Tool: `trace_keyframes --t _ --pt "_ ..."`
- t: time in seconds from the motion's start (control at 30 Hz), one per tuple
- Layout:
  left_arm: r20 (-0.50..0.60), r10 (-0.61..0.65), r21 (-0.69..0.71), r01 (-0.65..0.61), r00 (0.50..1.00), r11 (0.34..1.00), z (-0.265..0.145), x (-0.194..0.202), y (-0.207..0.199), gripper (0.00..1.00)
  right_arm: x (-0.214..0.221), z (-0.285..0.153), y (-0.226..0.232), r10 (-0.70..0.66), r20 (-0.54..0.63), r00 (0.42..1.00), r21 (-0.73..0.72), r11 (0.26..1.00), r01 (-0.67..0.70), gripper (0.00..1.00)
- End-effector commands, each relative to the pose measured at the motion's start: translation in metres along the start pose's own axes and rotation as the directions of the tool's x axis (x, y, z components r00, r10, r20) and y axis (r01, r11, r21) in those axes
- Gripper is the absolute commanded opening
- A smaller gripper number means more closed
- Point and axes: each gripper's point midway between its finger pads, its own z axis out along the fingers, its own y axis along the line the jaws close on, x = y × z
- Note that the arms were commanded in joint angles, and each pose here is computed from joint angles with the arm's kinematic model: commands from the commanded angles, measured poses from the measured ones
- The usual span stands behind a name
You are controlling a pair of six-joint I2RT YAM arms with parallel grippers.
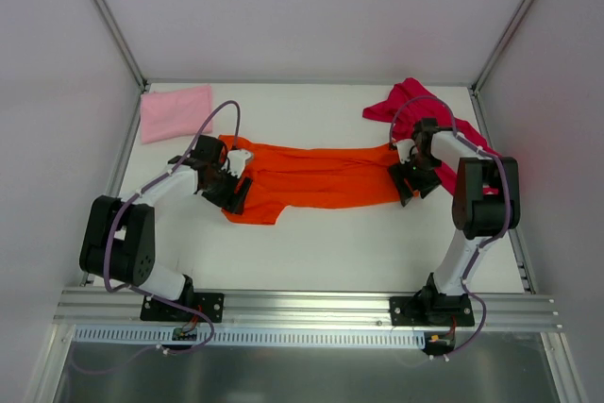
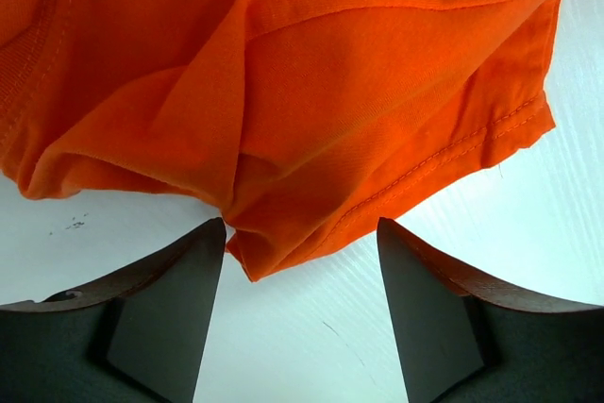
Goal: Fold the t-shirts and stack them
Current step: Fold the other side of the tshirt into a rectangle
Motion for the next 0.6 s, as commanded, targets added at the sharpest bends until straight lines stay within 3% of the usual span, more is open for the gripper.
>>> trace_keyframes --t 0.0,0.1,0.13,0.2,0.23,0.27,0.33,0.37,0.57 --pt "0.030 0.013 0.007 -0.013 0.999 1.000 -0.010 -0.005 -0.007 0.66 -0.020 0.000 -0.011 0.011 0.055 0.998 0.009 1.000 -0.011 0.69" --pt "0.010 0.012 0.008 -0.012 1.000 1.000 -0.006 -0.001 -0.006 0.55 -0.024 0.003 -0.011 0.016 0.054 0.998 0.001 1.000 -0.016 0.53" --pt "0.004 0.014 0.005 -0.014 1.000 1.000 -0.004 0.000 -0.005 0.44 -0.024 0.004 -0.011 0.017 0.054 0.998 0.001 1.000 -0.018 0.40" --pt "-0.004 0.012 0.002 -0.012 1.000 1.000 -0.002 0.002 -0.003 0.30 -0.025 0.005 -0.010 0.017 0.058 0.998 -0.002 1.000 -0.017 0.22" --pt "-0.005 0.015 -0.001 -0.015 1.000 1.000 -0.001 0.002 -0.003 0.21 -0.025 0.004 -0.011 0.015 0.060 0.998 0.000 1.000 -0.015 0.06" --pt "-0.005 0.014 0.001 -0.014 1.000 1.000 -0.001 0.002 -0.003 0.15 -0.024 0.004 -0.011 0.017 0.059 0.998 0.002 1.000 -0.017 0.01" --pt "-0.002 0.015 0.003 -0.015 1.000 1.000 -0.002 0.002 -0.004 0.02 -0.024 0.001 -0.011 0.015 0.065 0.998 0.007 1.000 -0.015 0.01" --pt "0.003 0.018 0.005 -0.018 1.000 1.000 -0.003 0.001 -0.005 0.00 -0.024 0.000 -0.011 0.011 0.071 0.997 0.008 1.000 -0.011 0.01" --pt "0.052 0.042 -0.011 -0.041 0.998 0.999 -0.018 -0.008 -0.006 0.00 -0.029 -0.022 -0.014 -0.018 0.183 0.983 0.077 0.997 0.004 0.01"
